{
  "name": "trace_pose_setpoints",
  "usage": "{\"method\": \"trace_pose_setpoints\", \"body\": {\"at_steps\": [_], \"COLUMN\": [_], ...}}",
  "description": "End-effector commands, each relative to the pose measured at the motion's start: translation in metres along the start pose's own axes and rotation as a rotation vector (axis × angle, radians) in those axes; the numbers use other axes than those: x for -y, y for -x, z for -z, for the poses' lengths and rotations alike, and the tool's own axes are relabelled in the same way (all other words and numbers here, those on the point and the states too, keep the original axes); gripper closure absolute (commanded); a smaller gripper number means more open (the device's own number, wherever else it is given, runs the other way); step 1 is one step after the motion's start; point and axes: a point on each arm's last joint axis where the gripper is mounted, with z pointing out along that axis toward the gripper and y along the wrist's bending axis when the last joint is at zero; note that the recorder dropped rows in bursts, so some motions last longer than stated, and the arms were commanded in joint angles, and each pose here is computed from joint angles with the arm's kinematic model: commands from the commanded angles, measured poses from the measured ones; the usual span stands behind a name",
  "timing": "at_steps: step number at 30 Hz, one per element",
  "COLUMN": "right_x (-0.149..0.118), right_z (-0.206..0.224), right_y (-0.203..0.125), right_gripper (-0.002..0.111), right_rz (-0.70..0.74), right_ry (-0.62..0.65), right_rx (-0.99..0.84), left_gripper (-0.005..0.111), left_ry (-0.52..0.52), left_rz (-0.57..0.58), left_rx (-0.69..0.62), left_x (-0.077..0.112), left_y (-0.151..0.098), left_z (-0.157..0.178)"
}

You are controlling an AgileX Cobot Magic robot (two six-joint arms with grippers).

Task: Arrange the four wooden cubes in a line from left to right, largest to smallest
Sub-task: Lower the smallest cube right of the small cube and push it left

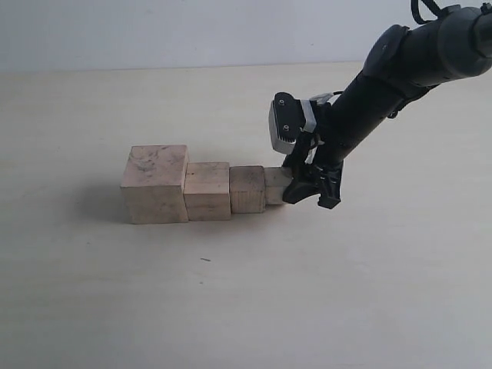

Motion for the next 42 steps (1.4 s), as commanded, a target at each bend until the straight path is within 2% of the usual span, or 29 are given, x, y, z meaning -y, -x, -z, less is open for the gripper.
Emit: {"method": "trace_pose_setpoints", "body": {"at_steps": [1, 8, 17, 28, 39, 42], "right_x": [0.002, 0.003, 0.002, -0.006, -0.004, -0.002], "right_z": [0.001, 0.001, 0.009, 0.009, 0.012, 0.021], "right_y": [0.0, 0.002, 0.004, 0.01, 0.01, 0.013], "right_gripper": [0.055, 0.046, 0.046, 0.046, 0.046, 0.046], "right_rz": [-0.045, -0.093, -0.135, -0.067, -0.044, -0.07], "right_ry": [-0.02, -0.024, -0.03, 0.05, 0.023, -0.022], "right_rx": [0.014, 0.032, 0.024, 0.085, 0.069, 0.052], "left_gripper": [0.107, 0.107, 0.107, 0.107, 0.107, 0.107], "left_ry": [-0.007, -0.007, -0.007, -0.007, -0.007, -0.007], "left_rz": [0.003, 0.003, 0.003, 0.003, 0.003, 0.003], "left_rx": [0.005, 0.005, 0.005, 0.005, 0.005, 0.005], "left_x": [0.0, 0.0, 0.0, 0.0, 0.0, 0.0], "left_y": [0.0, 0.0, 0.0, 0.0, 0.0, 0.0], "left_z": [0.0, 0.0, 0.0, 0.0, 0.0, 0.0]}}
